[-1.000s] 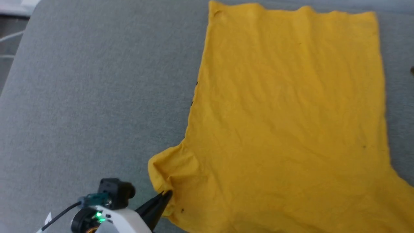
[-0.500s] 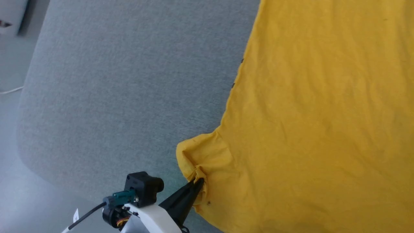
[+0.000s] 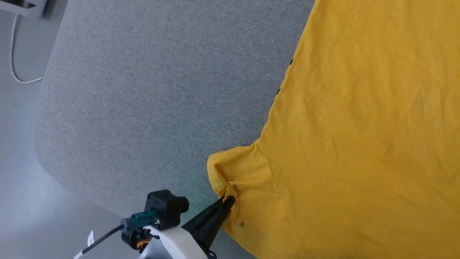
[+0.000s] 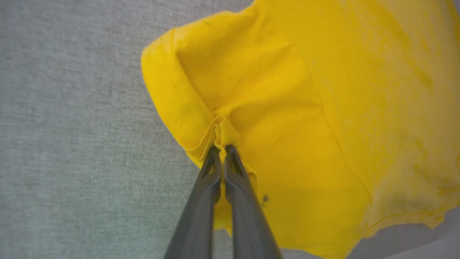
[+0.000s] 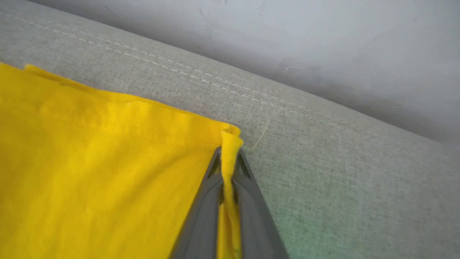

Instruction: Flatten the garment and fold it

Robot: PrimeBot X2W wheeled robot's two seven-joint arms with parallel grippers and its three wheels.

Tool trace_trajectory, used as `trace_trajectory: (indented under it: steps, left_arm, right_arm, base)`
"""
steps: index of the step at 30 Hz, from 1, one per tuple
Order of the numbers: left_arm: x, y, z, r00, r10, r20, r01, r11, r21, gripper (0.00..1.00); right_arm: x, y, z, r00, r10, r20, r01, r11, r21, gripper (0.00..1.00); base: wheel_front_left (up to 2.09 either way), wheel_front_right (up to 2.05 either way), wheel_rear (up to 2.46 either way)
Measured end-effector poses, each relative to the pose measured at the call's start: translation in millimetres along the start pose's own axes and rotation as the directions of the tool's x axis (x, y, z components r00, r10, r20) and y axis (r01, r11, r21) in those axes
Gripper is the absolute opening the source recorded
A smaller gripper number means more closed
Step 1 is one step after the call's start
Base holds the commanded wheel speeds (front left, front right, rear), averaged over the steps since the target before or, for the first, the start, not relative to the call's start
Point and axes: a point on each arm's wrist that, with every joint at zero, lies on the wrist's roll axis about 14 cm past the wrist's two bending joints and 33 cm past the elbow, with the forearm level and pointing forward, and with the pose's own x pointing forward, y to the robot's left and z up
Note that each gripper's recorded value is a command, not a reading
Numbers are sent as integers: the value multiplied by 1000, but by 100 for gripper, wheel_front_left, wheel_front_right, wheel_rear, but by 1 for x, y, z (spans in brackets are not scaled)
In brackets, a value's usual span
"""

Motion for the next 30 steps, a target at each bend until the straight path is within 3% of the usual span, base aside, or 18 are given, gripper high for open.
trace_trajectory:
  steps: [10,15,23,30]
  left_arm:
    - [-6,3,10,999,-14,41,13,999,42,0]
    - [-15,2,11,998,-31,62,31,1000,7,0]
    - [-27,4,4,996,-55,70,55,998,11,0]
    - [-34,-6,7,990,-95,106,94,995,12,0]
  right_arm:
    - [-31,-7,-25,1000,-6,0,6,999,-31,0]
    - [-60,-14,-53,1000,-15,-8,14,999,-43,0]
    - [-124,-36,-117,999,-29,-25,29,999,14,0]
    - [-192,-56,-195,994,-64,-89,72,993,90,0]
  base:
    - [0,0,0]
    - [0,0,0]
    - [0,0,0]
    - [0,0,0]
